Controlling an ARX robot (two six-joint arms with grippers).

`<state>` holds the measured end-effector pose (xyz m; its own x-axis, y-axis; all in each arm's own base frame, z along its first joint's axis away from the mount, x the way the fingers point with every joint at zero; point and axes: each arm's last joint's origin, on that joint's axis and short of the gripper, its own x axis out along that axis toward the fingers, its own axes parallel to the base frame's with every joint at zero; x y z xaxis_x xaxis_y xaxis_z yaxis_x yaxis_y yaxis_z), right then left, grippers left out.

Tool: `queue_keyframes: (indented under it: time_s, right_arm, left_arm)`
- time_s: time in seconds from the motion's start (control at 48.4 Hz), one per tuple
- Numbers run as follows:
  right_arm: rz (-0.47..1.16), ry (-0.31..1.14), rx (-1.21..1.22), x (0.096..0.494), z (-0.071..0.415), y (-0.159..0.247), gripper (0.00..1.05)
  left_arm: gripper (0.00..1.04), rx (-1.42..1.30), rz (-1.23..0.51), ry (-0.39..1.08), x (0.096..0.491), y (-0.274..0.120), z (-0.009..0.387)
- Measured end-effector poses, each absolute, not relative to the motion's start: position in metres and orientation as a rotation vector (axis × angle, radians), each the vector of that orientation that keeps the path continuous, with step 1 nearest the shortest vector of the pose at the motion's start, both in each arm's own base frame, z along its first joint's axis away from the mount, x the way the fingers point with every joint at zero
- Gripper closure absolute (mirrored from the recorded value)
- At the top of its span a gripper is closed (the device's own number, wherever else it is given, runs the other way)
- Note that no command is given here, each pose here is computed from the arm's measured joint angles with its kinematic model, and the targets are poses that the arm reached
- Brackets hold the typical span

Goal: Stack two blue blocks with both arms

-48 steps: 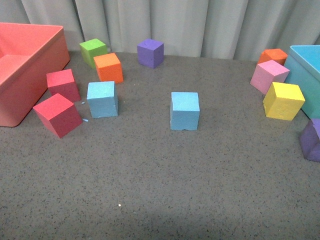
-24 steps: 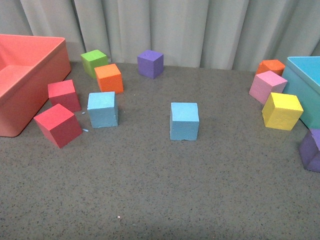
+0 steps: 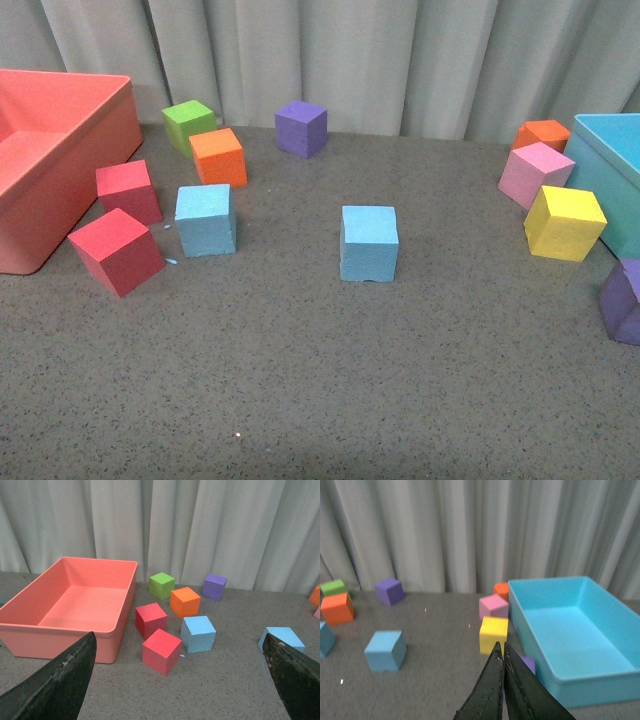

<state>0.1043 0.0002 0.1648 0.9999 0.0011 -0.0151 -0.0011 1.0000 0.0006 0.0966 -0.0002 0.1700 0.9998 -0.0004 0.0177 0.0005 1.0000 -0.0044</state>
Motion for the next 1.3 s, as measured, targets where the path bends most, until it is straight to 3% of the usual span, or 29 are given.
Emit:
queue_keyframes:
  time_s: [0.268, 0.496, 0.619, 0.867, 1.053, 1.301]
  right_arm:
    - [0.004, 0.001, 0.0, 0.098, 0.164, 0.0, 1.03]
    - [0.004, -0.001, 0.0, 0.098, 0.164, 0.0, 0.64]
    - [0.003, -0.001, 0.0, 0.098, 0.164, 0.0, 0.43]
    - [0.004, -0.001, 0.001, 0.098, 0.164, 0.0, 0.08]
    - [0.004, -0.001, 0.0, 0.098, 0.164, 0.0, 0.1]
    - [0.004, -0.001, 0.0, 0.098, 0.164, 0.0, 0.1]
  left_arm:
    - [0.07, -0.004, 0.0, -0.018, 0.097, 0.0, 0.17]
    - [0.07, -0.004, 0.0, -0.018, 0.097, 0.0, 0.17]
    - [0.07, 0.002, 0.09, 0.187, 0.103, 0.001, 0.165]
    - [0.07, 0.003, 0.062, 0.261, 0.146, -0.013, 0.176]
    - [0.07, -0.002, -0.001, 0.344, 0.205, -0.038, 0.186]
    - [0.07, 0.002, -0.023, 0.569, 0.288, -0.071, 0.165]
